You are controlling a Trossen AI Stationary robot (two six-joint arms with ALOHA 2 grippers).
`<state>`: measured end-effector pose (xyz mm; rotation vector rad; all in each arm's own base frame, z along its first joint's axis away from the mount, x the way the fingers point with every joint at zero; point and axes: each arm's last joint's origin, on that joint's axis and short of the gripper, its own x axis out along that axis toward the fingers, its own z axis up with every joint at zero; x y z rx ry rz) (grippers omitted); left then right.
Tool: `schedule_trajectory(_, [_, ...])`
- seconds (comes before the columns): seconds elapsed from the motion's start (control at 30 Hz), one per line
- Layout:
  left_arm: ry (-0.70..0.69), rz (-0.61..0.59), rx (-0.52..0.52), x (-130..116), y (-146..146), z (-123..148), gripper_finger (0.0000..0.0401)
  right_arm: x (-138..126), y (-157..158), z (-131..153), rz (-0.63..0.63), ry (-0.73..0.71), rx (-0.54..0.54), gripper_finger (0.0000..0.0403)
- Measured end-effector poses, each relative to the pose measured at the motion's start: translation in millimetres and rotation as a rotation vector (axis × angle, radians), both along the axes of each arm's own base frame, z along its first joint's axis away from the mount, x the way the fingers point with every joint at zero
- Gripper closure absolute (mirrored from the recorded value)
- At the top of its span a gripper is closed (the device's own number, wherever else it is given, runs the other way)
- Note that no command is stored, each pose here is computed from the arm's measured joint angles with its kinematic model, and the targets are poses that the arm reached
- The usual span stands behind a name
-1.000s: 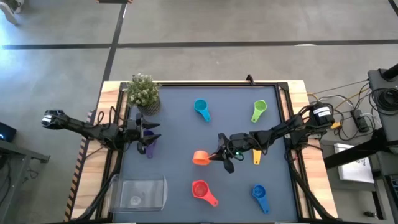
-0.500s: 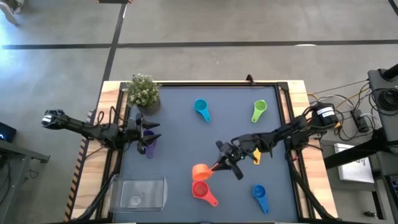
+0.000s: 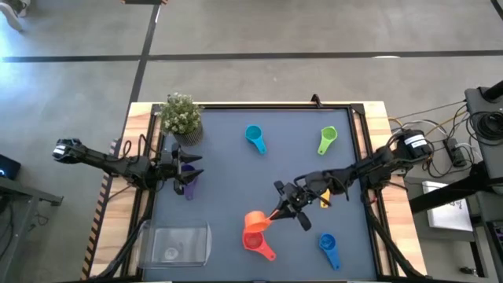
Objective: Nest measuring cups in basket
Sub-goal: Stack the orange measuring cup on top of the violet measuring cup
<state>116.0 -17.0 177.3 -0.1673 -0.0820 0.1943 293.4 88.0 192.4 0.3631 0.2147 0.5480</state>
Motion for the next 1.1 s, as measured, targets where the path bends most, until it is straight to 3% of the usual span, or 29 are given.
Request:
schedule_trajectory(0.2, [0.000,0.000,0.000,0,0,0,0.0169,1,1,-8,-0.011,-0.013,-0.112,0.0394])
schedule_trajectory(0.4, [0.000,0.000,0.000,0,0,0,0.0169,7,-3,-21,-0.114,-0.013,-0.223,0.0394])
schedule_trajectory(0.63, [0.000,0.000,0.000,0,0,0,0.0169,11,-15,-23,-0.152,-0.046,-0.300,0.0394])
schedule_trajectory(0.87, [0.000,0.000,0.000,0,0,0,0.0169,21,-23,-9,-0.189,-0.084,-0.294,0.0394])
schedule_trajectory(1.1, [0.000,0.000,0.000,0,0,0,0.0169,41,-21,14,-0.178,-0.074,-0.357,0.0394])
